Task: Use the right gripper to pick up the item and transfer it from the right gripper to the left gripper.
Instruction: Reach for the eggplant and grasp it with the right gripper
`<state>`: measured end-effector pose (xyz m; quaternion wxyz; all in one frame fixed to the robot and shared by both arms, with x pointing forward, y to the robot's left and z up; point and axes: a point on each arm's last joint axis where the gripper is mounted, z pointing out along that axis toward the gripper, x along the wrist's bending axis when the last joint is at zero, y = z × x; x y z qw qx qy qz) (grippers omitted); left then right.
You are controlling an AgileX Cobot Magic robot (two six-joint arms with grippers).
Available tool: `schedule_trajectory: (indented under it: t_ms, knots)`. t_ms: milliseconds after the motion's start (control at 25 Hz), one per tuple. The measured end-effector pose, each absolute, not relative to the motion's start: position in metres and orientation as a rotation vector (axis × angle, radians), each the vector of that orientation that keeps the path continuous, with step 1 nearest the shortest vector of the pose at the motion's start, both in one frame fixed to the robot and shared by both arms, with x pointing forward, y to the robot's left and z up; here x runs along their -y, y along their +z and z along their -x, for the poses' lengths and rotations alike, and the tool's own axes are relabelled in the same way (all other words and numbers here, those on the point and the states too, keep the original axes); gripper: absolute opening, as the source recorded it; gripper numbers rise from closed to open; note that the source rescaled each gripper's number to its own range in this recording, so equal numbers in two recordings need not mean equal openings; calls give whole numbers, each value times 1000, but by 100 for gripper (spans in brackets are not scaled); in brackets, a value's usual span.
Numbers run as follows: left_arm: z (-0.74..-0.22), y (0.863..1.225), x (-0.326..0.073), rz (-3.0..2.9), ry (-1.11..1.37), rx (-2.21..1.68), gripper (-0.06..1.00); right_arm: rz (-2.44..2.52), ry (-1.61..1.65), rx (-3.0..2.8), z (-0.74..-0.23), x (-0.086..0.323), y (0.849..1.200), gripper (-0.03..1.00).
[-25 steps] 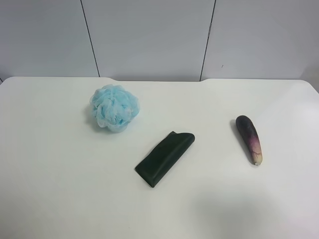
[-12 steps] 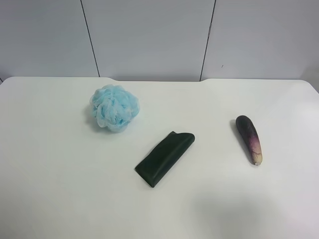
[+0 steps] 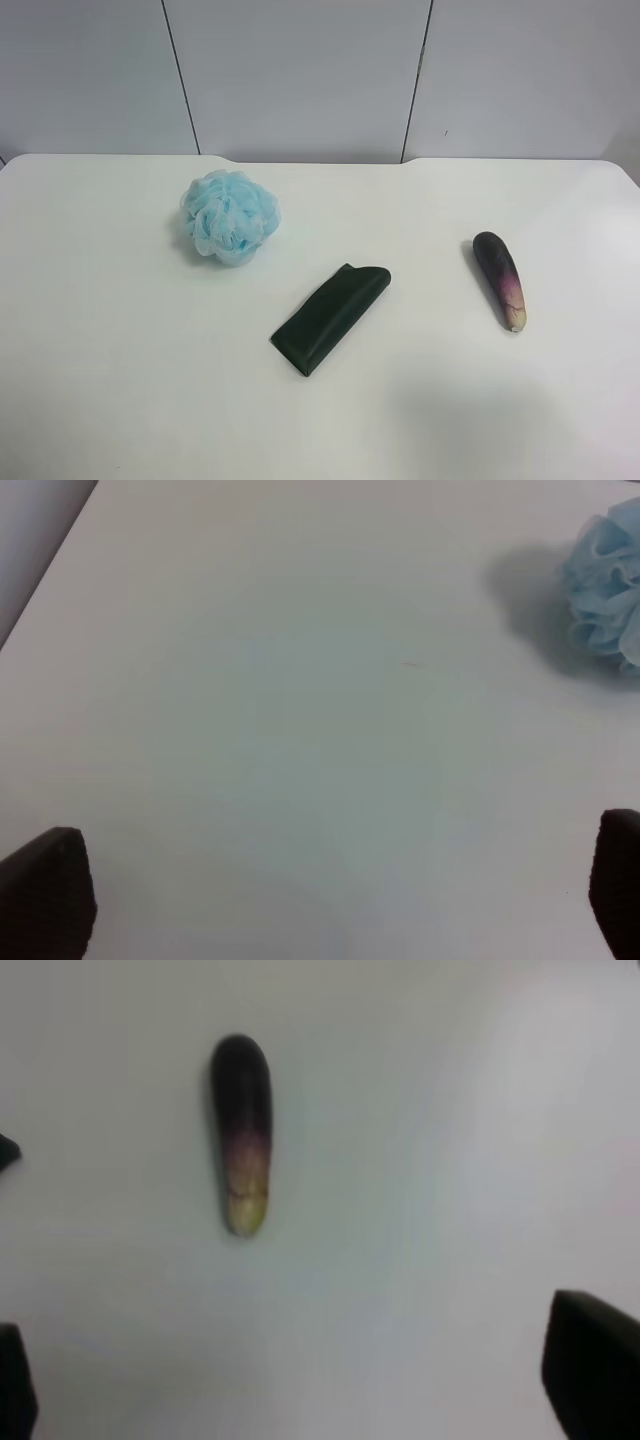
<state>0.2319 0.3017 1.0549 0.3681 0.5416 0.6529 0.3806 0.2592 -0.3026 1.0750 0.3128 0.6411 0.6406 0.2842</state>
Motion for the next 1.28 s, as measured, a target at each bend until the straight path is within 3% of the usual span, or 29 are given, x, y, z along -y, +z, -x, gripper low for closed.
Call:
schedule_trajectory:
  t_ms: [280, 640, 1280]
  knots:
    - [-232, 1055, -302, -1391, 977, -1677, 100, -1863, 521, -1810, -345, 303, 1082, 100]
    - [-232, 1055, -302, -1391, 977, -1677, 100, -2012, 267, -2005, -446, 296, 1008, 100]
    - [-232, 1055, -302, -1391, 977, -1677, 100, -2042, 258, -2129, -502, 286, 918, 100]
